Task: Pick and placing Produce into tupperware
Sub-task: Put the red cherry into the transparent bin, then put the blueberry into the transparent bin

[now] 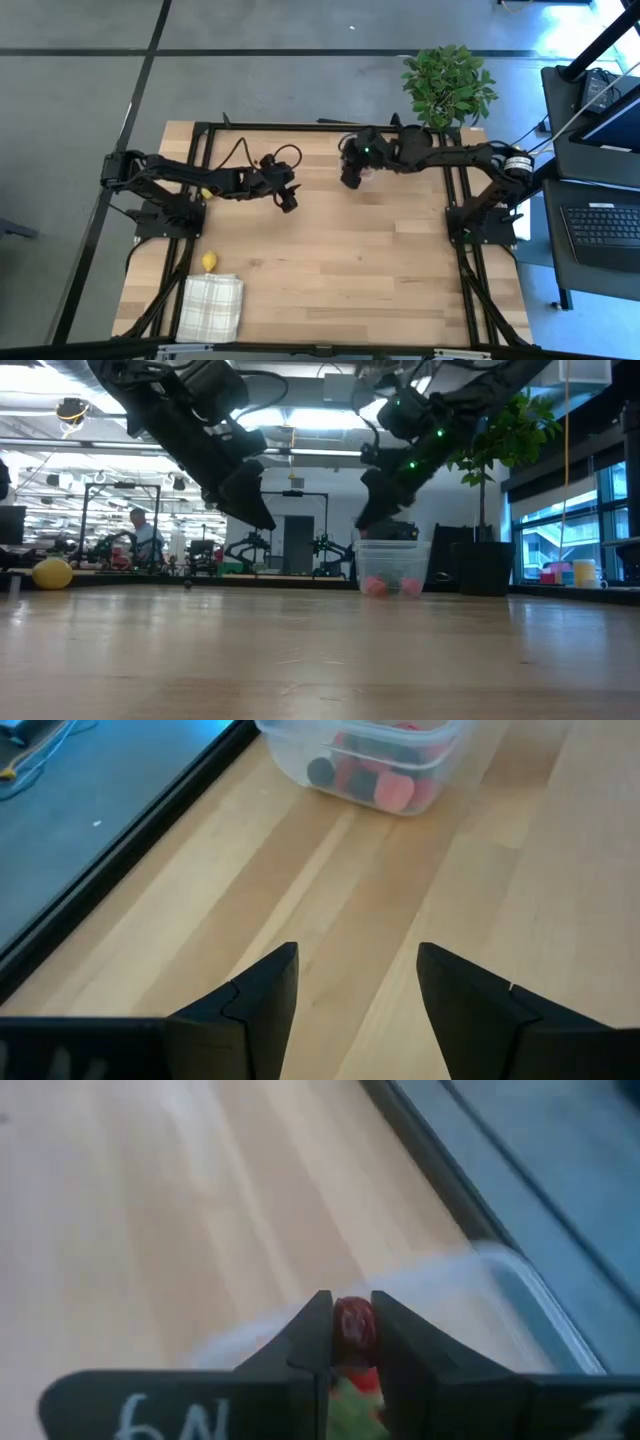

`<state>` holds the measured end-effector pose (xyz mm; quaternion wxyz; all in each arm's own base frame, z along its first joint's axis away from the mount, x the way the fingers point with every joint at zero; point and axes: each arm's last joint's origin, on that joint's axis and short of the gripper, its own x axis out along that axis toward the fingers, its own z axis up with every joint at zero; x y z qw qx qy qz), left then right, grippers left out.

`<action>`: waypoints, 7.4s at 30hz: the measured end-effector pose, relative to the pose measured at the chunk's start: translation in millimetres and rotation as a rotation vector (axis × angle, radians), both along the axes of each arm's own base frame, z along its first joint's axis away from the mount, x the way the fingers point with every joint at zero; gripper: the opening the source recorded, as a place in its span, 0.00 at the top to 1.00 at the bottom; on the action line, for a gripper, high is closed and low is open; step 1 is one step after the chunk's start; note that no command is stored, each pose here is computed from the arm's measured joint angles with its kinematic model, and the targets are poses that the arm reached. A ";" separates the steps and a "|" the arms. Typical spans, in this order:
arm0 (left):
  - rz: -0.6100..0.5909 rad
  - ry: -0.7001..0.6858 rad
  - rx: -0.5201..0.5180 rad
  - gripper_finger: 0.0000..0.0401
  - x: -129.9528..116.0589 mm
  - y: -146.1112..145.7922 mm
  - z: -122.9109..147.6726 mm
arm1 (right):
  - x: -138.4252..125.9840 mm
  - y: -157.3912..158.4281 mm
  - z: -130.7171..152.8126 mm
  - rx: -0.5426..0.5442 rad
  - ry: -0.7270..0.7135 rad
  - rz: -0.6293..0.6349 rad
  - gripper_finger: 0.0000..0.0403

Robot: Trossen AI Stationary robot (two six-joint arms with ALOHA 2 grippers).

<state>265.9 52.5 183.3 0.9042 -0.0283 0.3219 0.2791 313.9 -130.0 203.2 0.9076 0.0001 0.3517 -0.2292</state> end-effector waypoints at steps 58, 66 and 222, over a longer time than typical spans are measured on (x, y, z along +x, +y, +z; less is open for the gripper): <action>0.347 0.015 -0.191 0.50 -31.4 65.8 -9.6 | -32.4 -1.3 2.7 0.191 0.147 -0.158 0.52; 0.448 0.006 -0.199 0.50 -46.6 92.2 -9.7 | -32.1 -0.6 2.7 0.190 0.149 -0.154 0.52; -0.439 -0.333 0.798 0.88 14.4 -36.4 21.9 | 25.2 66.9 51.0 0.504 -0.524 0.261 0.53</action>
